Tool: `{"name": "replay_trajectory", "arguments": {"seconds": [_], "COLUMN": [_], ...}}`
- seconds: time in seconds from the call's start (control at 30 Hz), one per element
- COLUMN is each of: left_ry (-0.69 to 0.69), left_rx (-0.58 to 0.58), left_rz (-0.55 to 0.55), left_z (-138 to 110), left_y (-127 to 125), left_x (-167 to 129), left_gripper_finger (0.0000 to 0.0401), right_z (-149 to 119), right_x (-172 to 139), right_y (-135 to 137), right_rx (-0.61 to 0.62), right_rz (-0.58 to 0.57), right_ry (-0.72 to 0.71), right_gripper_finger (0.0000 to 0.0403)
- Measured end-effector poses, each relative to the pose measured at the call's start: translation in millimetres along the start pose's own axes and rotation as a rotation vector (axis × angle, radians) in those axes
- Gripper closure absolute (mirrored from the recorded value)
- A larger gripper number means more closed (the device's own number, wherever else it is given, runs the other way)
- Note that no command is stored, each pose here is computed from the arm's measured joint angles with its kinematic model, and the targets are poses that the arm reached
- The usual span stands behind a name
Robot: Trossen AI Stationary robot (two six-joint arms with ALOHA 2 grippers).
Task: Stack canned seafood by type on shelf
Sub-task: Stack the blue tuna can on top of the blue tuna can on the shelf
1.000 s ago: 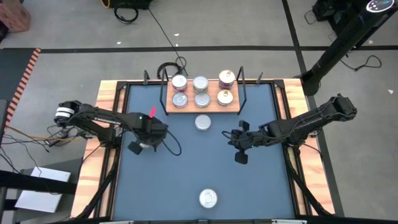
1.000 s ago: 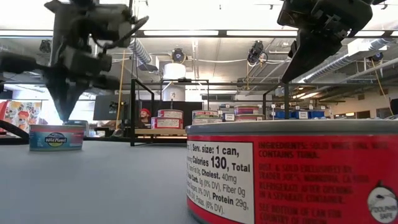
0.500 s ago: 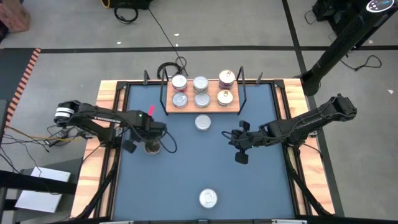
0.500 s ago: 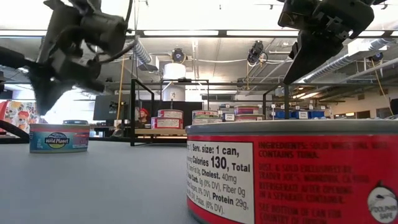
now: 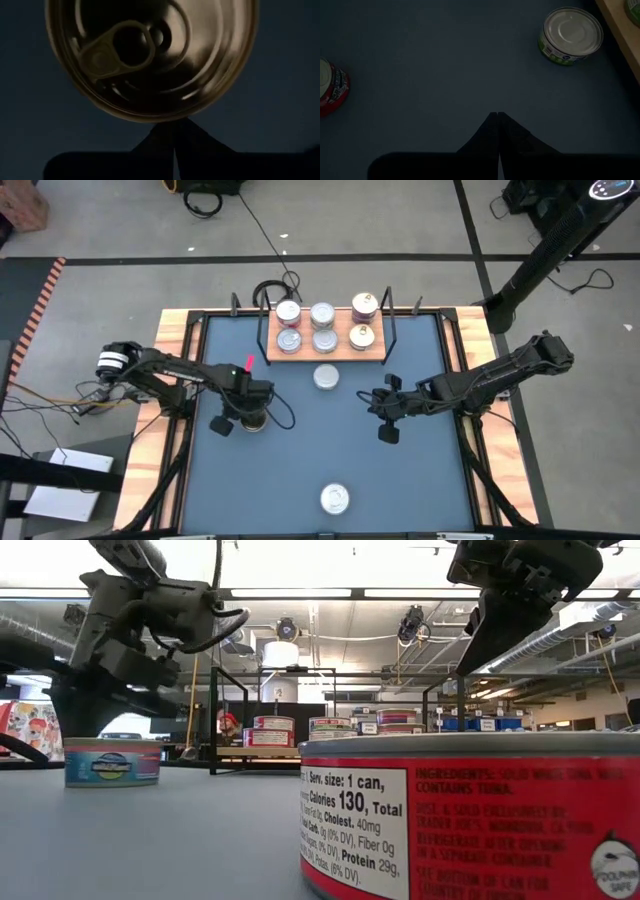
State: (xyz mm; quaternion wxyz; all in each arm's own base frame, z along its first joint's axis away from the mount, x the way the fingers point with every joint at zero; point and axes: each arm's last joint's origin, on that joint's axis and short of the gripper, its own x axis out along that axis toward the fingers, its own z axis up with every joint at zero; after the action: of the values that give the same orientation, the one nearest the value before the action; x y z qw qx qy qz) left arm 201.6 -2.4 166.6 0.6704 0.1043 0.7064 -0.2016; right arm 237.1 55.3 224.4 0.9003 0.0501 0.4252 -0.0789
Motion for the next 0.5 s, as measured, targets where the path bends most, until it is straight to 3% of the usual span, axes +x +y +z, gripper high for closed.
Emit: {"name": "replay_trajectory", "arguments": {"seconds": [0.27, 0.5], "left_ry": [-0.112, -0.259], "left_rx": [0.019, -0.005], "left_rz": [0.044, 0.091], "left_z": [27.6, 53.0], "left_y": [0.5, 3.0], "left_x": [15.2, 11.5], "left_gripper_finger": [0.0396, 0.0396], "right_z": [-0.1, -0.2], "right_x": [0.0, 0.0], "right_y": [0.1, 0.3], "right_rx": [0.004, 0.004], "right_rz": [0.003, 0.012], "right_ry": [0.002, 0.006], "right_gripper_finger": [0.0394, 0.0394]}}
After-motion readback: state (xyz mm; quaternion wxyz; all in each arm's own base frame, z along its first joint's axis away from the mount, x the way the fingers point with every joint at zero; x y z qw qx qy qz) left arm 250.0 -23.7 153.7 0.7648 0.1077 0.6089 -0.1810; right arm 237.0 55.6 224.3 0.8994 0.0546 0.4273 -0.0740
